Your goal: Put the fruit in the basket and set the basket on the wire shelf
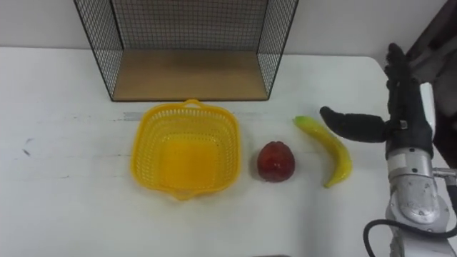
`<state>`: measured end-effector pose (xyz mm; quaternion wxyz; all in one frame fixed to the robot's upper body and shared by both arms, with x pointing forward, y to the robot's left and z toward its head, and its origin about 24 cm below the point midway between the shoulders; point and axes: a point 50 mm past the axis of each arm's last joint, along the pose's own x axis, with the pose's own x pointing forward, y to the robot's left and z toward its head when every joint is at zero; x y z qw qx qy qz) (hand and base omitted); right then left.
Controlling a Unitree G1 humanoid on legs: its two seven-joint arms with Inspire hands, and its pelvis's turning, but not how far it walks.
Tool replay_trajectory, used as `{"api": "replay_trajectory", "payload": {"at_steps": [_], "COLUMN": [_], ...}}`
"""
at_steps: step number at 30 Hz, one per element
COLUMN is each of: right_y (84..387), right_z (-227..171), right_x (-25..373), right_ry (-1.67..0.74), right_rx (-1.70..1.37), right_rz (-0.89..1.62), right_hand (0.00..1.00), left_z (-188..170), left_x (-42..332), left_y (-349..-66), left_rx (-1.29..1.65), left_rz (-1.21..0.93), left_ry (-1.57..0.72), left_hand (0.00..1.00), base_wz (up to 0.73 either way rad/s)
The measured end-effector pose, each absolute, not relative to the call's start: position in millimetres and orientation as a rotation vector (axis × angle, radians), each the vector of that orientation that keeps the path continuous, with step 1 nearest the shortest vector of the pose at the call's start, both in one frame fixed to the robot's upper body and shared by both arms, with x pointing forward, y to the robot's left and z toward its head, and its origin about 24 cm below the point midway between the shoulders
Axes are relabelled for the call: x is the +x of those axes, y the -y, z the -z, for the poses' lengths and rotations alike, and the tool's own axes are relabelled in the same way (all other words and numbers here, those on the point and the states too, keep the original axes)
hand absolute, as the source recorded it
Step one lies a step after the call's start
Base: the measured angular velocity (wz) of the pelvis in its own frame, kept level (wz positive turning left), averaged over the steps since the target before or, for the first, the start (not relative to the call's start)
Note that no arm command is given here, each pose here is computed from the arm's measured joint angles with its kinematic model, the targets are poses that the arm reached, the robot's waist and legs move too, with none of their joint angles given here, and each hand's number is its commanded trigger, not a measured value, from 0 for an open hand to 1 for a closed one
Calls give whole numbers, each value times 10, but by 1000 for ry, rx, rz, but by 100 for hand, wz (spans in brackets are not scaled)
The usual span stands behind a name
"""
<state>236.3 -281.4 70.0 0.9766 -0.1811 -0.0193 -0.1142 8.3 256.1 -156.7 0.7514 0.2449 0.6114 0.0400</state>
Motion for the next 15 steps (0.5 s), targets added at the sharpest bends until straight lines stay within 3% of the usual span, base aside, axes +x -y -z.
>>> {"api": "replay_trajectory", "payload": {"at_steps": [15], "right_y": [2641], "right_z": [-526], "right_x": [2395], "right_ry": [-44], "right_rx": [-413], "right_rz": [55], "right_hand": [0], "left_z": [1556], "left_x": [128], "left_y": [-2590], "left_rx": [544], "left_rz": [-90], "left_ry": [-1322], "left_hand": [0], "base_wz": [0]}}
